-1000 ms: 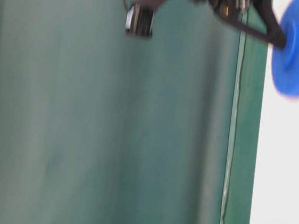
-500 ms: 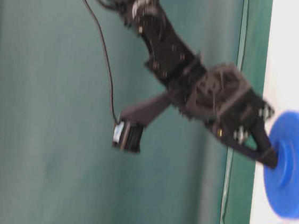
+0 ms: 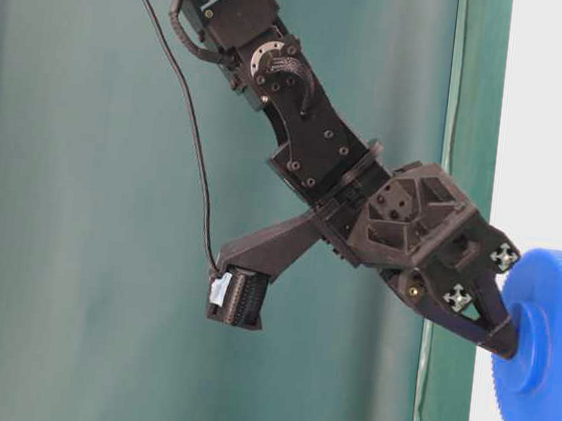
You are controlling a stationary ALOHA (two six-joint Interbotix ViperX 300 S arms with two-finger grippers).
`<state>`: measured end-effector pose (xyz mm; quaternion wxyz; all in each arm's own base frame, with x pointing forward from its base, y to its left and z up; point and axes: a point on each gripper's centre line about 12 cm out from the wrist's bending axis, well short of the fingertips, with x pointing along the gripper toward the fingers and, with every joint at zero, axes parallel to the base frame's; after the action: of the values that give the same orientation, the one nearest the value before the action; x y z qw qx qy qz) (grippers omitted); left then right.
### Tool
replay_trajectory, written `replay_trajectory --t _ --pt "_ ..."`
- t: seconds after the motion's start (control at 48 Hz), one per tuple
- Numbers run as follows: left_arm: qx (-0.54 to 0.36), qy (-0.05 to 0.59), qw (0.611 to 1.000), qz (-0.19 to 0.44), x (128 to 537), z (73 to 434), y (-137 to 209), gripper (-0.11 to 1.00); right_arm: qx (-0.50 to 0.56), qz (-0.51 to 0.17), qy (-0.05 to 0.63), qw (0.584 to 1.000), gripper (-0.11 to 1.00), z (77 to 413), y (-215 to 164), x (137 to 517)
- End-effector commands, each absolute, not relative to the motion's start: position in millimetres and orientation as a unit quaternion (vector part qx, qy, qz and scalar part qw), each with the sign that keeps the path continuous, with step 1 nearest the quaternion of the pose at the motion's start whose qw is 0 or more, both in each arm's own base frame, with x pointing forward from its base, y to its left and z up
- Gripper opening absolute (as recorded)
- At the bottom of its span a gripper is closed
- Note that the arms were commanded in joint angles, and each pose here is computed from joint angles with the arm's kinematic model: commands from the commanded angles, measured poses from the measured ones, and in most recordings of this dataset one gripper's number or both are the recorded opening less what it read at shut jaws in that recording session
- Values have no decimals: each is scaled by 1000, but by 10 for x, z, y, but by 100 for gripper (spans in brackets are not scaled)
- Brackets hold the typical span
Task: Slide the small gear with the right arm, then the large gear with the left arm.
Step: 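Slide the small gear left with the right gripper until it meshes with the large gear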
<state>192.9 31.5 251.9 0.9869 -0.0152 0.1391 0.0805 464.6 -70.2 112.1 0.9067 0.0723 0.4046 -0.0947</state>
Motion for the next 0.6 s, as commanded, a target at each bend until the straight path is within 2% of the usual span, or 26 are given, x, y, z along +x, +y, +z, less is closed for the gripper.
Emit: replay_trajectory --t 0.0,0.583 --pt "-15 133 988 82 1951 2558 325 0 68 -91 405 907 53 1140 -676 4653" --pt "-15 134 987 82 1950 2552 325 0 72 -95 416 902 53 1119 -681 4616"
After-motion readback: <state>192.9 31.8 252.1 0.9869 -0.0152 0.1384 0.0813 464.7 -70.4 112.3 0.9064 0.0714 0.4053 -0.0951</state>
